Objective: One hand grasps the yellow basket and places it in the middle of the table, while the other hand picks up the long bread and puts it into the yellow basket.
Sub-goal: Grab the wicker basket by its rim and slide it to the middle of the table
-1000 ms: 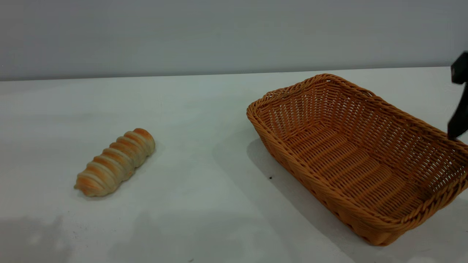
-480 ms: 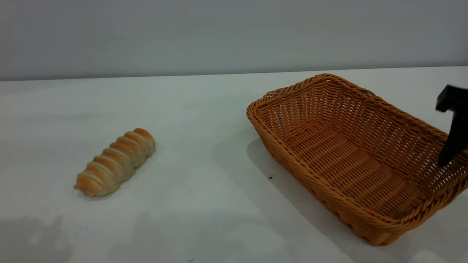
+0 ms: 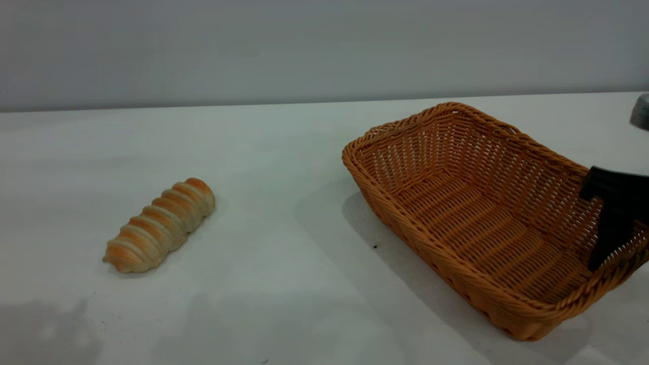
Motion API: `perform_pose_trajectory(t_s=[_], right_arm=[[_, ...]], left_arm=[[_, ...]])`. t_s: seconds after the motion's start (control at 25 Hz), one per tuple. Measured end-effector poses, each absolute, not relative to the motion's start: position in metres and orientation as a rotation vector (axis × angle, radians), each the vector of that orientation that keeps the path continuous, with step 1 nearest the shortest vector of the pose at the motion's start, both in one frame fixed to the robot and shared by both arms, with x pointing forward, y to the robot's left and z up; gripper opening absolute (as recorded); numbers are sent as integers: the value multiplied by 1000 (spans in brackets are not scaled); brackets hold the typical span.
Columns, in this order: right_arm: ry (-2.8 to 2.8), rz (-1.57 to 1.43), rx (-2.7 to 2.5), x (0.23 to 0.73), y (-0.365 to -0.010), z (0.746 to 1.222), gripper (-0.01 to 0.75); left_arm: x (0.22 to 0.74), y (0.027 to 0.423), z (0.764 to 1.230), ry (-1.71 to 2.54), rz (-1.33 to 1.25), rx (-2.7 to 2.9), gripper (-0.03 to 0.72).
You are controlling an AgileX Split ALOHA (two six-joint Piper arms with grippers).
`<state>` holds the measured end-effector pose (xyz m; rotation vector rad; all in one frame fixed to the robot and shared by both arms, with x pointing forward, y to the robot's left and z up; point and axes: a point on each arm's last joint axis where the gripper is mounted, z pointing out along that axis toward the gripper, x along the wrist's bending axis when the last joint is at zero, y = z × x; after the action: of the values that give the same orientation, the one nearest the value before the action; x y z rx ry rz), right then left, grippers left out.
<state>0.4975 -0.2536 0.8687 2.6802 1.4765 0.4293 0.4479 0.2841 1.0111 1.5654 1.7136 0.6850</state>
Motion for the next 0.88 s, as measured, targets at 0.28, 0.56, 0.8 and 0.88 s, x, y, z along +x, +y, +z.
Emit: perform_pose_trajectory(t_s=[0.28, 0.56, 0.8, 0.88], right_arm=[[1475, 404, 2684, 502, -253, 845, 423], [1448, 469, 2646, 510, -255, 842, 99], [1509, 482, 2598, 516, -254, 844, 52], [1558, 487, 2577, 523, -249, 848, 52]], left_arm=[[448, 284, 1011, 1714, 685, 1565, 561], [448, 284, 1011, 1714, 684, 1566, 561], [448, 284, 1011, 1716, 683, 1567, 561], [448, 284, 1011, 1716, 683, 1567, 561]])
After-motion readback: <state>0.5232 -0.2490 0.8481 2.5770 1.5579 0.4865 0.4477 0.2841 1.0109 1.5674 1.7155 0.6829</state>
